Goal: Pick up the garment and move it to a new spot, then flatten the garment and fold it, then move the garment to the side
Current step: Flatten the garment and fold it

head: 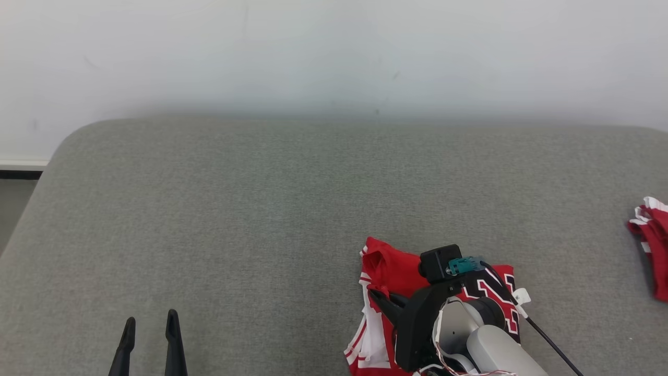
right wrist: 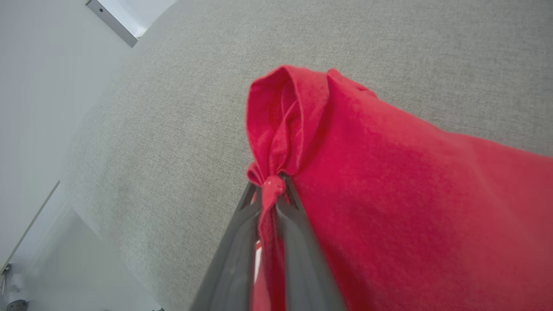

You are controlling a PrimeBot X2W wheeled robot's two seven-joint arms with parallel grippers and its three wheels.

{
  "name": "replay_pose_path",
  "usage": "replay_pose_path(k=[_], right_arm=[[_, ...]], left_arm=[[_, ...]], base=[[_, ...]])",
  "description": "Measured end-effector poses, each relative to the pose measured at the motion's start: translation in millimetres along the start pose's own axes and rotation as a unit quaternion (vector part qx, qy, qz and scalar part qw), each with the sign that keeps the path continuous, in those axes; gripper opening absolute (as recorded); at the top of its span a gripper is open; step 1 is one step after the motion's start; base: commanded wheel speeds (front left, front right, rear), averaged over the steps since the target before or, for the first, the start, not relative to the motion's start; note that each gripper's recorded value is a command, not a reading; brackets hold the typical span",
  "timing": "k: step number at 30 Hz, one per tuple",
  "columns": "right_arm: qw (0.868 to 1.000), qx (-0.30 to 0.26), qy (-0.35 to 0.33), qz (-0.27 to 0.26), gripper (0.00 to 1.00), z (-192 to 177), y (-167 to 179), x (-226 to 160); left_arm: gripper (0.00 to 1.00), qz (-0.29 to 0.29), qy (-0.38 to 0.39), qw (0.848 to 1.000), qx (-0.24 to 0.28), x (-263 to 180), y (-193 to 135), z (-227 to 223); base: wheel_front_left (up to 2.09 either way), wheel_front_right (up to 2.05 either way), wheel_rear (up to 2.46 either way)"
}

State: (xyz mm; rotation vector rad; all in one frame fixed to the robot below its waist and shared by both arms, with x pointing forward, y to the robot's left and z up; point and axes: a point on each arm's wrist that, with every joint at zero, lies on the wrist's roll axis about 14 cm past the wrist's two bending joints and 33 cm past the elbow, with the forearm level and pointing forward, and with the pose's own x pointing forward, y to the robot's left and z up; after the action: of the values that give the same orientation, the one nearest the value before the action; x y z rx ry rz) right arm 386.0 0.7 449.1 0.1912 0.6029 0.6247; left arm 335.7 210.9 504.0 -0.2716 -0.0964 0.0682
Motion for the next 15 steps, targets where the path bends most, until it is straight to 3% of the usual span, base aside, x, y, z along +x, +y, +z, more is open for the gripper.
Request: replay_pose_path(k=[5,6,7,15], right_arm=[[1.0,-0.004,0.01,0.004,0.0,-6,2,10],[1.0,-0.003,0.012,0.005,0.31,-7,3,11],[1.0,-0.003,0.012,0.006,1.0,-8,3,12],[0.997,0.032,-0.062,0.015,1.0,24,5,6]], left_arm=[[1.0,0.012,-0.001,1.0,0.001,-6,7,1],[1.0,0.015,-0.002,1.0,0.002,-7,9,2],[1.0,0.017,-0.002,1.0,0.002,-8,10,2],[1.0,0.022,-0.004,1.0,0.003,-11,14,4]], base=[[0.0,0.0,0.0],[0.0,0.0,0.0],[0.0,0.0,0.0],[0.0,0.0,0.0]])
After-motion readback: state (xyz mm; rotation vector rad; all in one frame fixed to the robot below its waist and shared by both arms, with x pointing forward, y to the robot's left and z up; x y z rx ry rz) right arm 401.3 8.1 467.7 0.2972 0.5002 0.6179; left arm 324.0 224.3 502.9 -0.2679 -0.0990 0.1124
